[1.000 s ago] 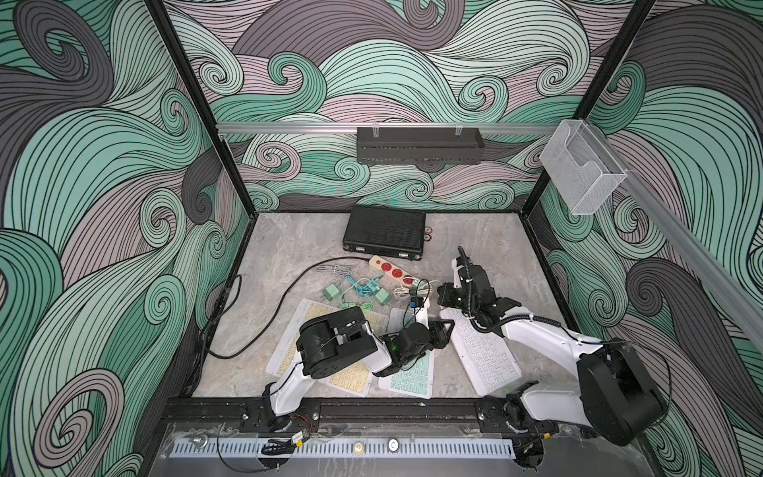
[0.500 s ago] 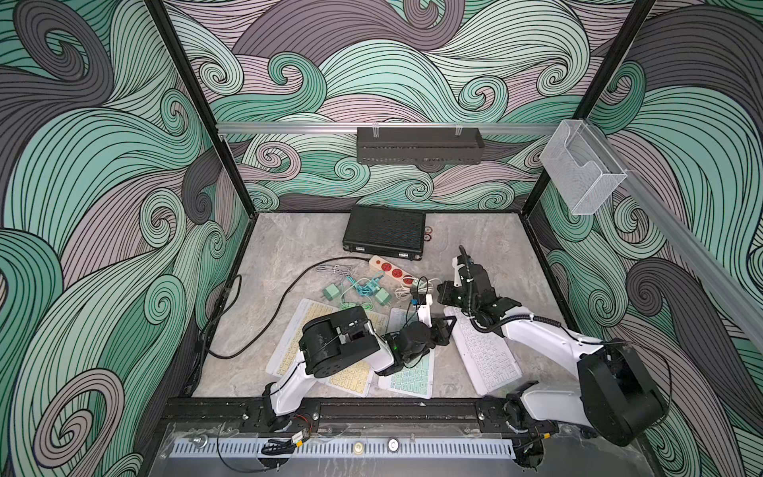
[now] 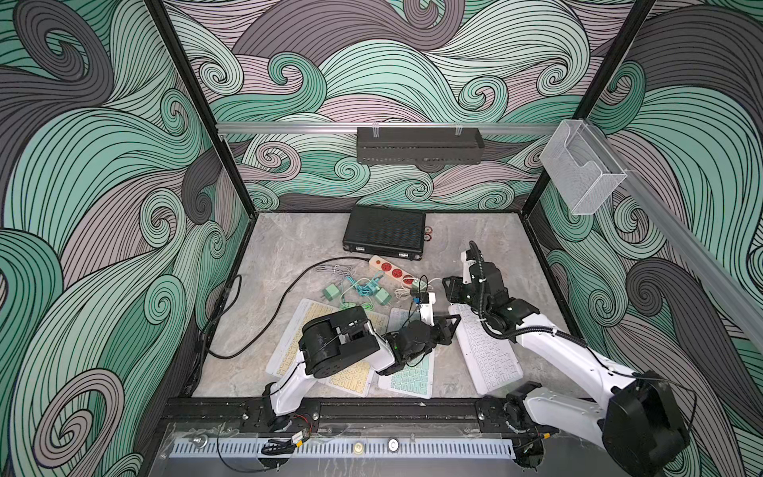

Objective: Unplug the wireless keyboard
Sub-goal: Pick up the keyboard from the center of the board, then remove the power cord from the keyboard.

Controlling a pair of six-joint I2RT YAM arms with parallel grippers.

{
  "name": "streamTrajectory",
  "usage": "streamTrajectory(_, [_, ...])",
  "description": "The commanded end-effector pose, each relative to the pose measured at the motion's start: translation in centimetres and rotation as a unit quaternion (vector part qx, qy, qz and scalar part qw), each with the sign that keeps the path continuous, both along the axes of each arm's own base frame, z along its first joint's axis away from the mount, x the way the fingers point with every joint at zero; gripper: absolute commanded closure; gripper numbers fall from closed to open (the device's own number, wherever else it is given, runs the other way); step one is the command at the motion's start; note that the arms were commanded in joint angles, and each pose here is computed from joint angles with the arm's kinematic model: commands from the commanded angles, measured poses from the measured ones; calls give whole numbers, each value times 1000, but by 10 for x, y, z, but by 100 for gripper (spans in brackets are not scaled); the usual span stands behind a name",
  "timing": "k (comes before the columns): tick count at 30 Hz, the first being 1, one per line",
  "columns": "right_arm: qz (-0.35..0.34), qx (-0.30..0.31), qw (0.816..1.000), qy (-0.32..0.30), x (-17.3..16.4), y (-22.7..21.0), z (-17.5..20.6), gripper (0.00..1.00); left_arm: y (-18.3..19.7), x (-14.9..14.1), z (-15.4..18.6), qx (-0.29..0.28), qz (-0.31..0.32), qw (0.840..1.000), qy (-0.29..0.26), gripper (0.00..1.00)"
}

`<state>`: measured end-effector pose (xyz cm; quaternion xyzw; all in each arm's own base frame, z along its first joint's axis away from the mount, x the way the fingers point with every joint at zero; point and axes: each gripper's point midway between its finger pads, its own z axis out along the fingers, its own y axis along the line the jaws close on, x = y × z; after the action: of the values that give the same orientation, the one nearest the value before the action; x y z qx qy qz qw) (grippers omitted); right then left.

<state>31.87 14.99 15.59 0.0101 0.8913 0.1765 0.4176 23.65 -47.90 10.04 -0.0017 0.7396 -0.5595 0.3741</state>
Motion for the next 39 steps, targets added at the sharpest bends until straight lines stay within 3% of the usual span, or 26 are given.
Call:
streamTrajectory(1, [-12,-26,1000,-2,-4,-11,3,62,5,-6,-12,51,-8,998,-31,95])
streamTrajectory(7, [29,-4,1000,2,-8,4,3,70,9,-7,-6,54,-7,998,-40,95])
streamTrajectory(27, [53,11,998,16,-9,16,-7,72,16,12,17,62,-5,997,-47,95])
streamTrajectory(34, [50,16,999,1,-11,13,-1,65,25,17,19,62,5,997,-46,95])
streamTrajectory(39, [69,31,997,-4,-12,21,2,72,21,16,24,63,-6,997,-48,95])
